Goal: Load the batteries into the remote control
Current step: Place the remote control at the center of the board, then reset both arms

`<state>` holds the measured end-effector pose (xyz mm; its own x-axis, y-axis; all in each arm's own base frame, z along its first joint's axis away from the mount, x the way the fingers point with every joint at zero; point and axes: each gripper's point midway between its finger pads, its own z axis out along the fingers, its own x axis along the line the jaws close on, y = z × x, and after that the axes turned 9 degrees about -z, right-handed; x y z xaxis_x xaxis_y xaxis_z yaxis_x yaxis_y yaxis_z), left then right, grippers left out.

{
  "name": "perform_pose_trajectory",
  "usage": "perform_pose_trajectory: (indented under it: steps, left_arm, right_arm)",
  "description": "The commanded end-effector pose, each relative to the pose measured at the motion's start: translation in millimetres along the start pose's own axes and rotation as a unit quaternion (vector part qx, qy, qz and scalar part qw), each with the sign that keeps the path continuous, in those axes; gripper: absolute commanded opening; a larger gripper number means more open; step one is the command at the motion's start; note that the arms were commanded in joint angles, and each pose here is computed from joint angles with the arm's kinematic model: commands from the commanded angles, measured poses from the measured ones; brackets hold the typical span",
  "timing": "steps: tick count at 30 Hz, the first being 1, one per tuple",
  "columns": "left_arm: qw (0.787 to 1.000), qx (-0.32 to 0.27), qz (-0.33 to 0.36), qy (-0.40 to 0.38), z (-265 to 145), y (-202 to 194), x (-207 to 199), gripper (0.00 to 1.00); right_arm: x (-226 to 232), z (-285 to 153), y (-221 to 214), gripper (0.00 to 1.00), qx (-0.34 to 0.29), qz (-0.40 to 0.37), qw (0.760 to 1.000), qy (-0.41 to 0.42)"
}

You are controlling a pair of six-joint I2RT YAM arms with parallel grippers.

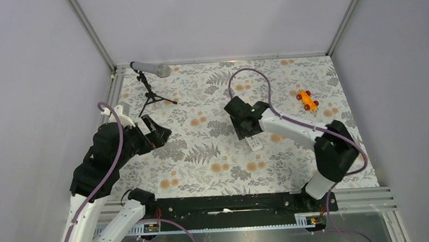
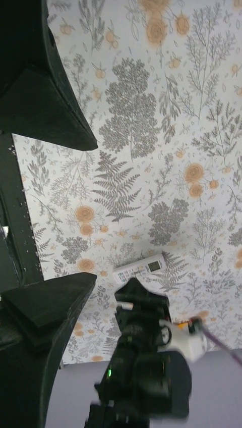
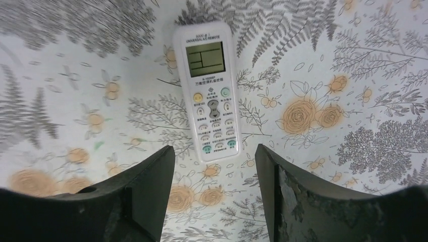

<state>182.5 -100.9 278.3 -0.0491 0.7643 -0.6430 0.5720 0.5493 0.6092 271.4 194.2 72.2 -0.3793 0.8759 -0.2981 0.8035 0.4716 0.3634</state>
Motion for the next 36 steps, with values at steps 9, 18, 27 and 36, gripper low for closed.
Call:
perform_pose_trajectory:
  steps: [9, 18, 27, 36]
  left_arm:
    - [0.994, -0.099, 0.029, 0.038, -68, 41, 8, 0.99]
    - [0.977, -0.198, 0.081, 0.025, -121, 78, 1, 0.99]
    - [0.973, -0.211, 0.087, 0.026, -125, 86, -3, 0.99]
    - [0.972, -0.221, 0.086, 0.011, -120, 87, -7, 0.99]
  right_arm:
    - [-119, -149, 8, 0.84, -0.265, 0.186, 0.943, -0.076]
    - [-245, -277, -60, 1.00, -0.436, 0.327, 0.817, -0.189]
    - [-280, -313, -100, 1.00, -0.497, 0.404, 0.744, -0.190]
    - [-273, -307, -96, 1.00, -0.501, 0.410, 0.743, -0.172]
